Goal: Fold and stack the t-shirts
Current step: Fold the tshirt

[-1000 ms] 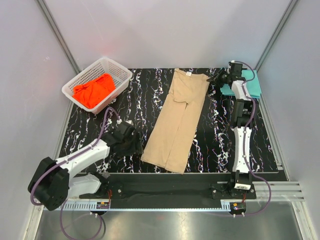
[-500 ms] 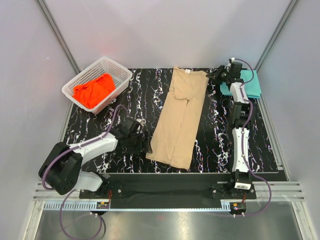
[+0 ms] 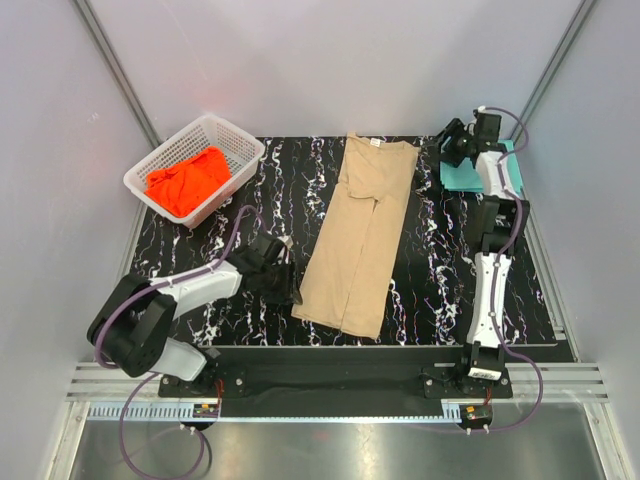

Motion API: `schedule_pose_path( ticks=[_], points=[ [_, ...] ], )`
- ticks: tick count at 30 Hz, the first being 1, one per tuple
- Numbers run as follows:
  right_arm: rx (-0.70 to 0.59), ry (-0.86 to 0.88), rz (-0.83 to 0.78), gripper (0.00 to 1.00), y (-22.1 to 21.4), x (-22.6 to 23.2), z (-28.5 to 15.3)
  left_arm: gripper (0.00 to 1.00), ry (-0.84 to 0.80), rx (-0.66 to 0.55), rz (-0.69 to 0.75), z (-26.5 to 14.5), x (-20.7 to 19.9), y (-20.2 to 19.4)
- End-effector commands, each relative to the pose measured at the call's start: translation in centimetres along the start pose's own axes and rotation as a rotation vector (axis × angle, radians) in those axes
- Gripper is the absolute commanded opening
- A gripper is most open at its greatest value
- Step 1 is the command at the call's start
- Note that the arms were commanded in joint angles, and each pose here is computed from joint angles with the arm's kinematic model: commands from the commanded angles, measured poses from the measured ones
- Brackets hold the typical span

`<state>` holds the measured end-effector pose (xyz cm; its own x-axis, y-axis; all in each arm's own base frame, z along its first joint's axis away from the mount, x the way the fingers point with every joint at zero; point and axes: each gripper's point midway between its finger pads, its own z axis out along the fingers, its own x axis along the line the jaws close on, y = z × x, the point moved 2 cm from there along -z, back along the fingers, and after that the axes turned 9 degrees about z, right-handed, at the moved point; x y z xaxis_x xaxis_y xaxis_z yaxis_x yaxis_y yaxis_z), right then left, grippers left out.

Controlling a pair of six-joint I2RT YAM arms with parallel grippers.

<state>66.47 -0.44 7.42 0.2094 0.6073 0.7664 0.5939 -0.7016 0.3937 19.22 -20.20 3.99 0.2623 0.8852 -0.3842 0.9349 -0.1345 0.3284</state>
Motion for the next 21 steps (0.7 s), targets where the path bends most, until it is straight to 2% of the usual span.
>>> schedule_pose_path(
  ticks=[1, 3, 5, 6, 7, 8, 9, 10, 11, 12, 13, 15, 16, 18, 19, 20, 21],
  points=[
    [-0.119, 0.012, -0.108, 0.69, 4.6, 8.5, -8.3, 0.41, 0.013, 0.04, 0.007, 0.7, 1.1, -2.0],
    [-0.062, -0.038, -0.038, 0.69, 2.7, 8.3, -9.7, 0.29, -0.001, 0.037, 0.003, 0.6, 0.9, -2.1],
    [0.005, -0.095, -0.01, 0.69, -0.2, 9.1, -12.4, 0.11, -0.017, 0.031, 0.0, 0.7, 0.7, -2.1],
    [-0.021, -0.13, -0.035, 0.68, -1.1, 11.3, -14.5, 0.06, -0.024, 0.033, -0.002, 0.7, 0.6, -2.2],
    [0.039, -0.196, -0.021, 0.69, -3.8, 10.0, -14.9, 0.0, -0.027, 0.025, -0.002, 0.5, 0.5, -2.0],
    [0.086, -0.254, -0.025, 0.69, -6.0, 9.5, -16.0, 0.0, -0.029, 0.022, -0.003, 0.4, 0.5, -2.0],
    [0.064, -0.28, -0.042, 0.68, -7.1, 11.0, -18.6, 0.0, -0.027, 0.018, -0.005, 0.4, 0.5, -2.0],
    [0.144, -0.354, -0.008, 0.68, -11.0, 9.0, -19.1, 0.0, -0.029, 0.011, -0.01, 0.2, 0.4, -1.9],
    [0.177, -0.356, -0.027, 0.68, -13.8, 9.6, -19.7, 0.0, -0.029, 0.01, -0.014, 0.1, 0.4, -1.9],
    [0.133, -0.33, -0.053, 0.67, -14.7, 11.1, -22.3, 0.0, -0.032, 0.011, -0.018, -0.1, 0.3, -2.0],
    [0.203, -0.401, -0.03, 0.67, -19.3, 8.7, -22.7, 0.0, -0.036, -0.004, -0.016, -0.4, 0.2, -1.9],
    [0.181, -0.364, -0.027, 0.68, -21.9, 9.1, -25.6, 0.0, -0.036, -0.01, -0.024, -0.7, 0.2, -2.0],
    [0.23, -0.415, 0.03, 0.67, -25.0, 6.6, -26.2, 0.04, -0.033, -0.018, -0.023, -0.9, 0.2, -1.9],
    [0.266, -0.398, 0.023, 0.67, -28.4, 6.7, -28.3, 0.19, -0.028, -0.022, -0.025, -1.1, 0.2, -1.9],
    [0.309, -0.448, 0.057, 0.67, -31.0, 4.9, -29.2, 0.27, -0.035, -0.034, -0.023, -1.4, 0.0, -1.7],
    [0.349, -0.449, 0.037, 0.66, -33.3, 5.0, -29.9, 0.32, -0.041, -0.039, -0.022, -1.6, -0.1, -1.6],
    [0.347, -0.432, 0.035, 0.66, -34.3, 5.1, -30.8, 0.44, -0.042, -0.047, -0.011, -1.8, -0.2, -1.5]
  ],
)
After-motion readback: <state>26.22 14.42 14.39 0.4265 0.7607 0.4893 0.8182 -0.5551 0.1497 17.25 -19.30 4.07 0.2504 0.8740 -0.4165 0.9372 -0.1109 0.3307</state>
